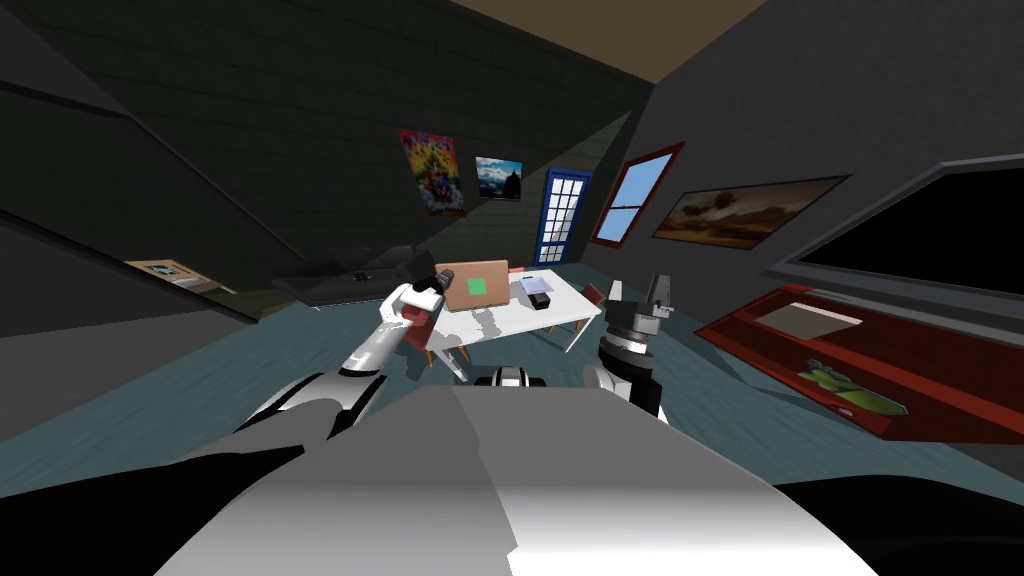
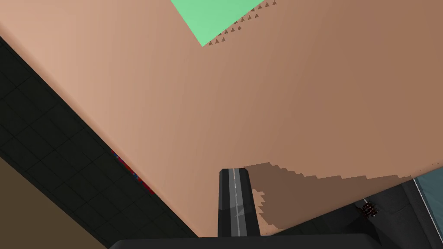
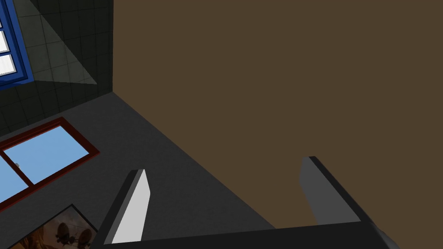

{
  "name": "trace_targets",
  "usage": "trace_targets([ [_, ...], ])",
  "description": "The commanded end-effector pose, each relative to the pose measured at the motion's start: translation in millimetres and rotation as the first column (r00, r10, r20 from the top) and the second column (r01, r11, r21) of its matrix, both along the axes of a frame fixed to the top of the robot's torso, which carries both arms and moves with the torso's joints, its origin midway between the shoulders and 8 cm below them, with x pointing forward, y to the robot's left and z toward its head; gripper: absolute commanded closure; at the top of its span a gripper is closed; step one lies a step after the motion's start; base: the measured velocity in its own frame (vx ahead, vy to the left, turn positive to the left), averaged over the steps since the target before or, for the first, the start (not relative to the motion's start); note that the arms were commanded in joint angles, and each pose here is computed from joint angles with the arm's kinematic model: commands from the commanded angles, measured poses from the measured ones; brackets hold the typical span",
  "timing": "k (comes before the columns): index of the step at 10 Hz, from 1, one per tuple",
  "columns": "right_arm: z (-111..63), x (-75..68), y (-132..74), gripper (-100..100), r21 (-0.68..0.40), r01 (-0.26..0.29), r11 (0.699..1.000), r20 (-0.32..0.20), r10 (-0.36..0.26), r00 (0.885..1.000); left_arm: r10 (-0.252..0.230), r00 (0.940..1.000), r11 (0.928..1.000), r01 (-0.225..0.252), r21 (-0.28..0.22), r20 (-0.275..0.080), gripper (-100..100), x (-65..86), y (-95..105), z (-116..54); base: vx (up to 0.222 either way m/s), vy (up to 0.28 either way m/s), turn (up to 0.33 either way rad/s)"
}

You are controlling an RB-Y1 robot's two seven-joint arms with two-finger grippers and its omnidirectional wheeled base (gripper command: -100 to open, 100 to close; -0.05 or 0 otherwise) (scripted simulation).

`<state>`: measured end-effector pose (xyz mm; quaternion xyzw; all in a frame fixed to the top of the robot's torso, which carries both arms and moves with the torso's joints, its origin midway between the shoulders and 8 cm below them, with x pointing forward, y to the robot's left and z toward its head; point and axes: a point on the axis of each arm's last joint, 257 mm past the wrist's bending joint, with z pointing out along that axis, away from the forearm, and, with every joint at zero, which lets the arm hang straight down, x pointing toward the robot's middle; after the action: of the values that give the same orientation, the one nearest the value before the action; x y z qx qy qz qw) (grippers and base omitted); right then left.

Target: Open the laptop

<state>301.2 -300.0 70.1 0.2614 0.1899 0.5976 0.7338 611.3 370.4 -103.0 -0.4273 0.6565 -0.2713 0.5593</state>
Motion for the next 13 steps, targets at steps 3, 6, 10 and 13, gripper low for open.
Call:
trace_targets([
  [3, 0.0, 0.0, 0.0, 0, 0.000, 0.000, 1.000, 0.000, 0.000, 1.000, -0.015, 0.9991, 0.9999, 0.015, 0.000, -0.040, 100, 24.8, -1.3, -2.2, -0.038, -0.011, 0.004],
  [6, 0.0, 0.0, 0.0, 0, 0.000, 0.000, 1.000, 0.000, 0.000, 1.000, -0.032, 0.9967, 0.9991, 0.034, 0.027, -0.075, 100, 37.2, -2.1, -7.6, -0.015, -0.004, 0.003],
  [10, 0.0, 0.0, 0.0, 0, 0.000, 0.000, 1.000, 0.000, 0.000, 1.000, 0.013, 0.9946, 0.9999, -0.013, -0.003, -0.103, 100, 51.4, 17.0, -10.1, -0.020, -0.006, 0.000],
  [13, 0.0, 0.0, 0.0, 0, 0.000, 0.000, 1.000, 0.000, 0.000, 1.000, -0.015, 0.9951, 0.9999, 0.016, 0.002, -0.098, 100, 71.0, 7.9, 13.7, -0.038, -0.012, 0.004],
])
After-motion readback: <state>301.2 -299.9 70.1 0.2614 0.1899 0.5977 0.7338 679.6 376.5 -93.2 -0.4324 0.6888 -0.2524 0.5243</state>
